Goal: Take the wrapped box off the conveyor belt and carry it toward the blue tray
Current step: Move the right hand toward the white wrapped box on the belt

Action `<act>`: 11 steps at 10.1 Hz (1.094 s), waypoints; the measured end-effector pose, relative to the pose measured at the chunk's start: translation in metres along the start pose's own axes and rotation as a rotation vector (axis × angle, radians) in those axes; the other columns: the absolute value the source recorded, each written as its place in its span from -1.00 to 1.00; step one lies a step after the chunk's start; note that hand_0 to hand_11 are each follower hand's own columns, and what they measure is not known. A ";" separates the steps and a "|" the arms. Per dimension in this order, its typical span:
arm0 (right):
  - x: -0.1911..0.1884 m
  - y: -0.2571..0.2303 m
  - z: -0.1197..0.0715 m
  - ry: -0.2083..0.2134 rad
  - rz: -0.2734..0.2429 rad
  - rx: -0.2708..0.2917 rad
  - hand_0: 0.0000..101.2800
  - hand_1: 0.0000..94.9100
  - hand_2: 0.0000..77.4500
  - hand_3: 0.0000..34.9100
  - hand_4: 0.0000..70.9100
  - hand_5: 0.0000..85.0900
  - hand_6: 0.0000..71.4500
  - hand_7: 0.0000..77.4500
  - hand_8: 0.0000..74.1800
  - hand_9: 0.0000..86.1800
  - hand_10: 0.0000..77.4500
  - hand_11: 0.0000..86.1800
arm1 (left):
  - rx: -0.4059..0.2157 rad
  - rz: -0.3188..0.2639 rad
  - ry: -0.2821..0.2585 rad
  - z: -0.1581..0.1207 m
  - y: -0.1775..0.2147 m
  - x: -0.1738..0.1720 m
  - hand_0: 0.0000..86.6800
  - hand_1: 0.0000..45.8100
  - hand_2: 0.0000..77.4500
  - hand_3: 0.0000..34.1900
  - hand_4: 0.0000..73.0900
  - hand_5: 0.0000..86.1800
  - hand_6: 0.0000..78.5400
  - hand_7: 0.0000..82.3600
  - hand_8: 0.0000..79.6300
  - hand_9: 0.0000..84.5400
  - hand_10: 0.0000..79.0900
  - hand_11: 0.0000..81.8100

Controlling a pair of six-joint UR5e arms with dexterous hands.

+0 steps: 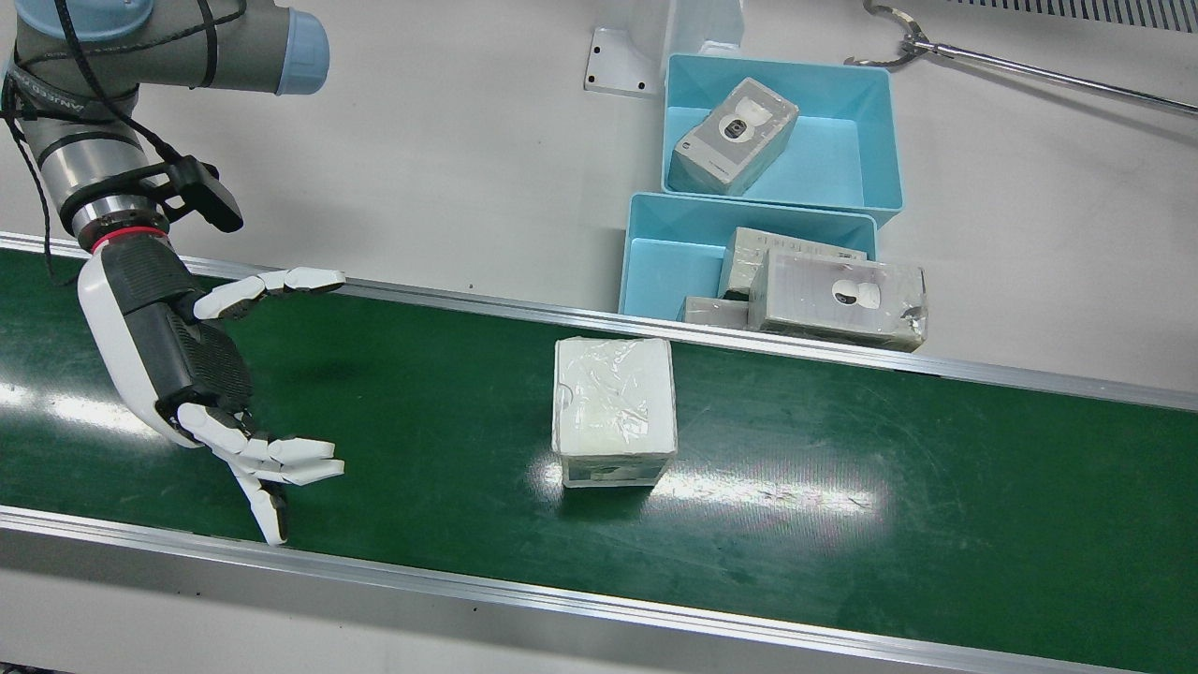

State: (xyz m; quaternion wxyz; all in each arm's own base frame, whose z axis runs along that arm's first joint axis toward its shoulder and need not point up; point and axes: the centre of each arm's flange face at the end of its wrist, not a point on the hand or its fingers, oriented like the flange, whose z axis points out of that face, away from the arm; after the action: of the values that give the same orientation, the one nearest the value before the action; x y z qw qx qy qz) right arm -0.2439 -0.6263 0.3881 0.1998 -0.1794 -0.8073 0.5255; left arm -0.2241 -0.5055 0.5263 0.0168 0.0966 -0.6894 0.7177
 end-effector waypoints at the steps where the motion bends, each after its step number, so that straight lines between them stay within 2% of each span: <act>1: 0.006 -0.003 0.003 0.004 -0.002 0.006 -0.04 -0.69 -0.58 -0.91 -0.26 -0.53 -0.71 -0.35 -0.94 -0.92 -1.00 -0.92 | 0.000 0.000 0.000 0.000 0.000 0.000 -1.00 -1.00 -0.97 -1.00 -1.00 -0.97 -1.00 -0.99 -0.99 -0.99 -0.99 -1.00; 2: 0.009 -0.005 0.004 0.004 -0.003 0.010 -0.04 -0.69 -0.58 -0.91 -0.26 -0.53 -0.71 -0.35 -0.94 -0.92 -1.00 -0.92 | 0.000 0.000 0.000 0.000 0.000 0.000 -1.00 -1.00 -0.97 -1.00 -1.00 -0.97 -1.00 -0.99 -0.99 -1.00 -0.99 -0.99; 3: 0.010 -0.005 0.005 0.002 -0.003 0.012 -0.04 -0.69 -0.58 -0.91 -0.28 -0.53 -0.71 -0.35 -0.94 -0.92 -0.92 -0.90 | 0.000 0.000 0.000 0.000 0.000 0.000 -1.00 -1.00 -0.99 -1.00 -1.00 -0.99 -1.00 -0.99 -0.99 -0.99 -1.00 -0.99; 4: 0.011 -0.005 0.007 0.000 -0.002 0.011 -0.04 -0.69 -0.61 -0.90 -0.28 -0.53 -0.71 -0.35 -0.94 -0.89 -0.99 -0.91 | 0.000 0.000 0.000 0.000 0.000 0.000 -1.00 -1.00 -0.97 -1.00 -1.00 -0.99 -1.00 -0.99 -0.99 -0.99 -1.00 -0.99; 10: 0.014 0.003 0.014 -0.035 0.010 0.004 -0.02 -0.69 -0.59 -0.90 -0.26 -0.53 -0.71 -0.34 -0.97 -0.92 -0.96 -0.92 | 0.000 0.000 0.000 0.000 0.000 0.000 -1.00 -1.00 -0.97 -1.00 -1.00 -0.97 -1.00 -0.99 -0.99 -0.99 -0.99 -0.99; 11: 0.015 0.001 0.012 -0.033 0.018 0.008 -0.02 -0.69 -0.68 -0.90 -0.38 -0.59 -0.73 -0.45 -0.97 -0.92 -1.00 -0.96 | 0.000 0.000 0.000 0.000 0.000 0.000 -1.00 -1.00 -0.97 -1.00 -1.00 -0.99 -1.00 -0.99 -0.99 -1.00 -1.00 -0.99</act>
State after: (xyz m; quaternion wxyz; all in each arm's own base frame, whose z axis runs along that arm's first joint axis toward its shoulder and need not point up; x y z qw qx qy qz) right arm -0.2624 -0.6276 0.3851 0.1826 -0.1770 -0.8066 0.5335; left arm -0.2241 -0.5054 0.5263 0.0168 0.0966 -0.6894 0.7177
